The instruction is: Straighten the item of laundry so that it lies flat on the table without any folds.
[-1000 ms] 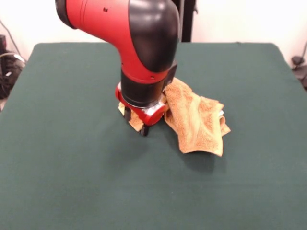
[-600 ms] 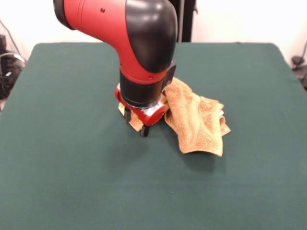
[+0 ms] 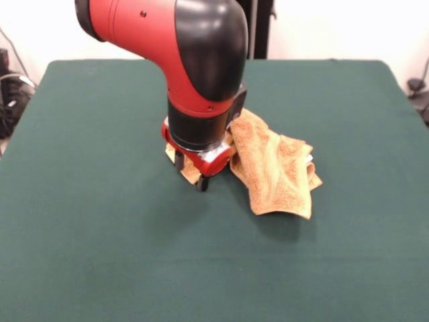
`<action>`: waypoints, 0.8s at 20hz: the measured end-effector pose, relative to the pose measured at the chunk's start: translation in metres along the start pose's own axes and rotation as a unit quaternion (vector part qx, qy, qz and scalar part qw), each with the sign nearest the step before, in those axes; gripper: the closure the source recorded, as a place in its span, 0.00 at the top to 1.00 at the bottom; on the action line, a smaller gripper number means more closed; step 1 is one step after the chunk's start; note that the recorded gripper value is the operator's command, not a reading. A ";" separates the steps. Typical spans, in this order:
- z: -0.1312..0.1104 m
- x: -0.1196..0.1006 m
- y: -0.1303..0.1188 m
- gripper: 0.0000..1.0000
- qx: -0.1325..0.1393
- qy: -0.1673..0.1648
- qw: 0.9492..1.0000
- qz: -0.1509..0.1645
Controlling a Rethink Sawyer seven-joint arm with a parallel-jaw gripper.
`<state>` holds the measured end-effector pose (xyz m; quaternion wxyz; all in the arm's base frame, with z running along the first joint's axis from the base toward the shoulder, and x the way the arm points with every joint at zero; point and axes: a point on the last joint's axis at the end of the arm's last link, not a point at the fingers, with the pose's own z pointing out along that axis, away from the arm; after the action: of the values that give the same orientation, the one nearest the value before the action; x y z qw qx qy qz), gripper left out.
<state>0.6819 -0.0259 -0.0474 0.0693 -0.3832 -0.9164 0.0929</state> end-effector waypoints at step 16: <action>-0.043 0.010 0.014 1.00 -0.017 -0.018 1.000 -0.009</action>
<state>0.6936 -0.0039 -0.0084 0.0475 -0.3745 -0.9222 0.0838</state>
